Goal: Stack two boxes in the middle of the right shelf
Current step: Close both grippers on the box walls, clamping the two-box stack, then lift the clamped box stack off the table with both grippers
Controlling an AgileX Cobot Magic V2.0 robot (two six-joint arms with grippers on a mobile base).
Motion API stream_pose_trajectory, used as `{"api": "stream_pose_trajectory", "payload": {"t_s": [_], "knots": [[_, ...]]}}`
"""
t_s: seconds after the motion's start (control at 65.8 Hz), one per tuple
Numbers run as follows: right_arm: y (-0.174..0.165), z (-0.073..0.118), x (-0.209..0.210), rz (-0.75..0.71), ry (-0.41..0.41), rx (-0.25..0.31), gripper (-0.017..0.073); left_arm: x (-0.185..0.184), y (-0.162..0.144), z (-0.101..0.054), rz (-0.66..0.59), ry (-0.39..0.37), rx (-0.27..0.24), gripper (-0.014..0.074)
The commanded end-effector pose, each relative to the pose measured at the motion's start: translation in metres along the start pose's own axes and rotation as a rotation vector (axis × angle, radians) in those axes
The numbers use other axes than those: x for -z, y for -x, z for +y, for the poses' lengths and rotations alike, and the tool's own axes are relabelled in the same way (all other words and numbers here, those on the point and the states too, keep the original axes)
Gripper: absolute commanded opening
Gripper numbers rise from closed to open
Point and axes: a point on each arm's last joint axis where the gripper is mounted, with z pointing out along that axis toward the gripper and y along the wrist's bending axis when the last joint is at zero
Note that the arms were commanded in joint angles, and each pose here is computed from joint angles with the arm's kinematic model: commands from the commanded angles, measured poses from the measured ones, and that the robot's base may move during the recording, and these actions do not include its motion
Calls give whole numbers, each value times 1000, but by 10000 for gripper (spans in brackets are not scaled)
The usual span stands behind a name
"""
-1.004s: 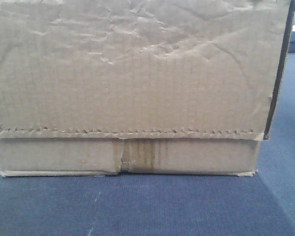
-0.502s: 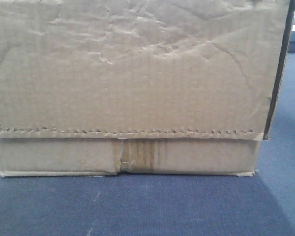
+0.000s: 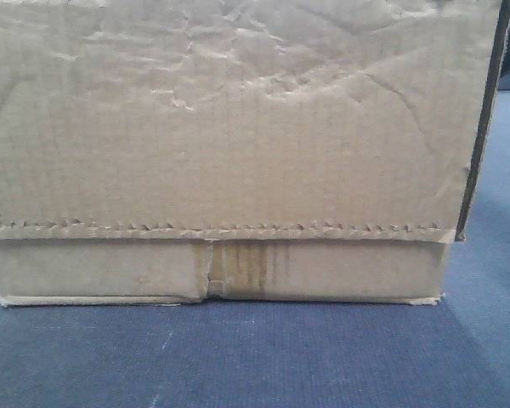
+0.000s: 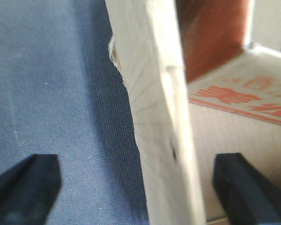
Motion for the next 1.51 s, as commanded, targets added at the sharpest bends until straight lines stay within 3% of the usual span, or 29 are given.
{"api": "stream_pose_trajectory", "payload": {"t_s": [0.0,0.137,0.167,0.335,0.532,0.745,0.897,1.186,1.338,1.49], "knots": [[2,1,3,-15,3,4,214,-3,-1,-1,21,-21,16,375],[2,1,3,-15,3,4,-152,-2,0,-3,18,-45,31,-6],[2,1,3,-15,3,4,-163,-2,0,-4,16,-45,31,-111],[2,0,3,-15,-8,10,-154,6,4,-4,12,-47,31,-111],[1,1,9,-30,-9,15,-154,27,13,-3,7,-25,81,-111],[3,6,34,-130,-6,28,-154,60,25,-4,-54,-33,81,-111],[15,13,68,-230,0,51,-154,91,35,-8,-156,-48,70,-111],[37,31,150,-451,15,107,-154,168,38,-29,-432,-116,4,-111],[38,37,180,-533,21,126,-154,205,34,-30,-573,-142,-3,-111],[38,39,194,-575,23,134,-154,215,31,-29,-610,-143,-4,-111]]}}
